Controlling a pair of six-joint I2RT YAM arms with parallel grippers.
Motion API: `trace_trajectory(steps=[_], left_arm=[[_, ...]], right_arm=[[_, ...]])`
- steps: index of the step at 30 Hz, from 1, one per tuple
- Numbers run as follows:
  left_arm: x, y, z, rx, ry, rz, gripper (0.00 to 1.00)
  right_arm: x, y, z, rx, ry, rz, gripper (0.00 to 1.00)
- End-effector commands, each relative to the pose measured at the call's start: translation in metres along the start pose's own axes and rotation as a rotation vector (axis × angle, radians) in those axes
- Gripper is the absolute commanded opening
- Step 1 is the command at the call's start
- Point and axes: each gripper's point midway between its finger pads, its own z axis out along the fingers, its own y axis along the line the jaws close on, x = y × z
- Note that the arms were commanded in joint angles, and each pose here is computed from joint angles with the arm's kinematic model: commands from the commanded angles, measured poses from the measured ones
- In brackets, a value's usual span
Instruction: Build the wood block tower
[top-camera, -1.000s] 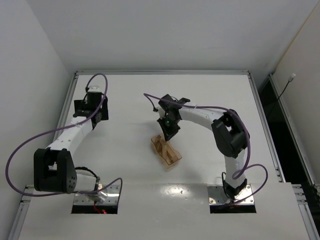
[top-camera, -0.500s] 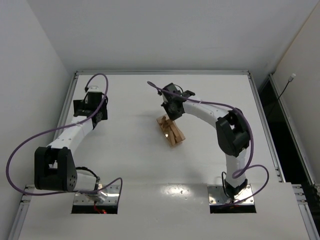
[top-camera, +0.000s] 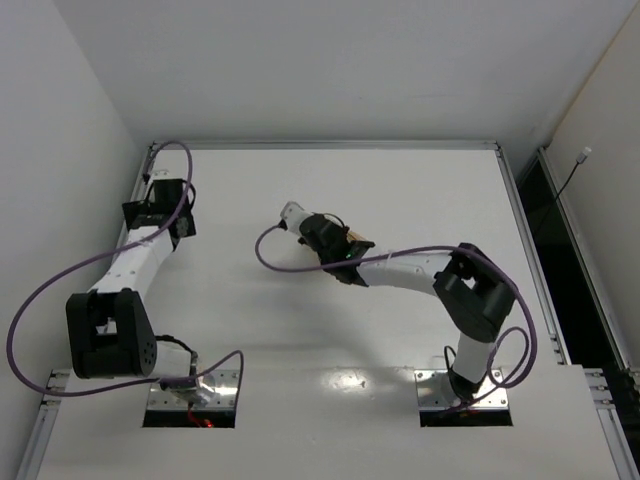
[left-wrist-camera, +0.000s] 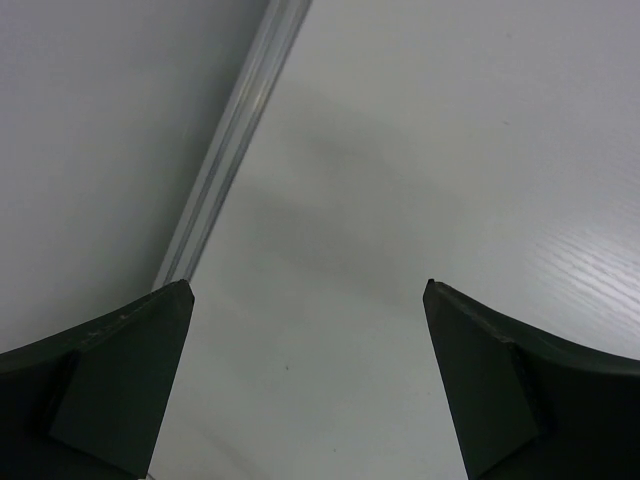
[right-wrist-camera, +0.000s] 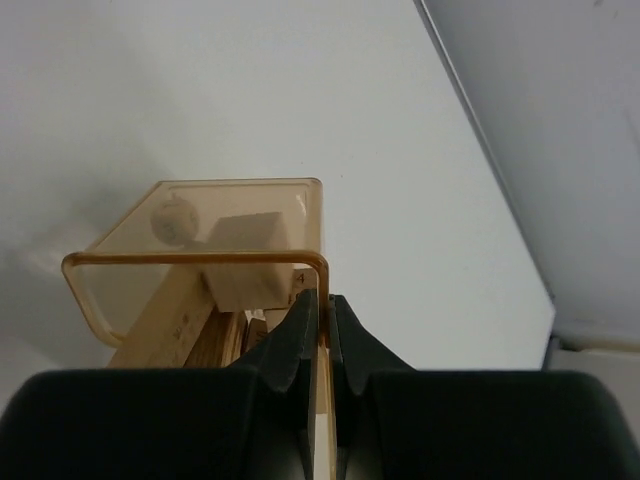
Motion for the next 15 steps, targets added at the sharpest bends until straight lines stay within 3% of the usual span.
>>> trace_trajectory(steps=[1, 15], left_arm=[[-0.022, 0.022, 0.002, -0.043, -0.021, -0.092, 1.0], [-0.029, 0.045, 0.015, -0.083, 0.008, -0.152, 1.0]], right_arm=[[-0.037, -0.031, -0.023, 0.211, -0.172, -0.008, 0.0], [-0.042, 0.01, -0.044, 0.537, -0.305, -0.24, 0.0]])
